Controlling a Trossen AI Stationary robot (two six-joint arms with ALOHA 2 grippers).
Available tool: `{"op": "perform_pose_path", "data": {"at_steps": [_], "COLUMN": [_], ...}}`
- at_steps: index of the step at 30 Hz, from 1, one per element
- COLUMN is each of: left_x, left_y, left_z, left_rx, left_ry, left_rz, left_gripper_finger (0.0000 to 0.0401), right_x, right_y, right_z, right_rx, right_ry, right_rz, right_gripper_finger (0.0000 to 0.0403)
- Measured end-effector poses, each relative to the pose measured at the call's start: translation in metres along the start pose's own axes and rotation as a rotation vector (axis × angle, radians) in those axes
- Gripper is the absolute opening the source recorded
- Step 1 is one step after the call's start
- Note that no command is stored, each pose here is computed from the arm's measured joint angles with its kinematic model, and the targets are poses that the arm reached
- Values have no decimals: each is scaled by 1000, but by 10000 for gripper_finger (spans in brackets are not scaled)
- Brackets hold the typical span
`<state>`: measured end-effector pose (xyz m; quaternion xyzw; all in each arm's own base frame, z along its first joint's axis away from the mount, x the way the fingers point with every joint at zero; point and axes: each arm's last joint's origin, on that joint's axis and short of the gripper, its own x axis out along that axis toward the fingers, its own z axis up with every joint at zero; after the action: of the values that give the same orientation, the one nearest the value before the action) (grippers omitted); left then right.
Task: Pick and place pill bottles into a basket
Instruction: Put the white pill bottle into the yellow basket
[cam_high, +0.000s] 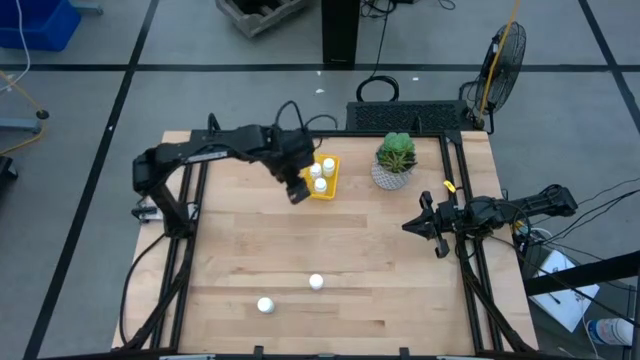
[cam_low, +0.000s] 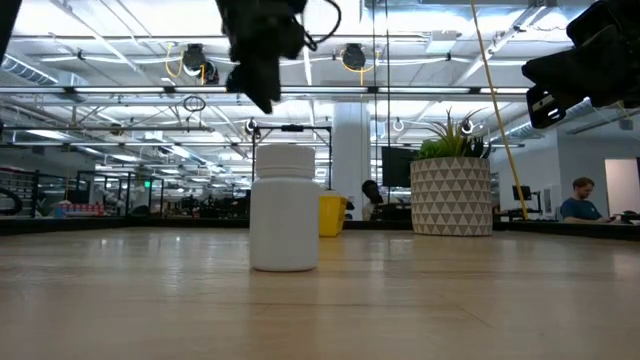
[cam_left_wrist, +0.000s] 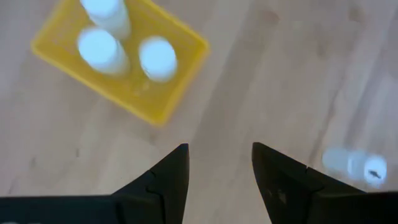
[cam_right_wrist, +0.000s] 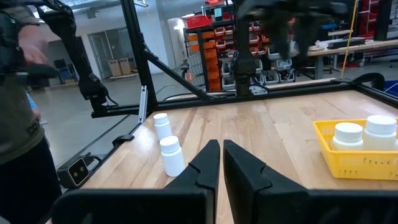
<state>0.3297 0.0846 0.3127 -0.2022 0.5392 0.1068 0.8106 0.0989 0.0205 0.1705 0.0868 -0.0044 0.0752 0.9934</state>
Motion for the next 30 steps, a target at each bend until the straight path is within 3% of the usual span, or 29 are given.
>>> {"op": "perform_pose_path", "data": {"at_steps": [7,15,21,30], "left_x": [-13,8,34,81], "left_y": [-59,-129,-159,-186], "left_z": [-31,-56,-61,-77], "left_rx": [92,265,291,359], "left_ry": [46,63,67,130], "left_rz": [-22,-100,-184,-110], "left_gripper_finger": [215,273,299,322], "right_x": [0,0,0,0], "right_y": [0,0,0,0], "right_z": [0,0,0,0], "right_rx": [0,0,0,0], "right_ry": [0,0,0,-1], "right_rz": [0,0,0,1], "right_gripper_finger": [16,16,16,16]}}
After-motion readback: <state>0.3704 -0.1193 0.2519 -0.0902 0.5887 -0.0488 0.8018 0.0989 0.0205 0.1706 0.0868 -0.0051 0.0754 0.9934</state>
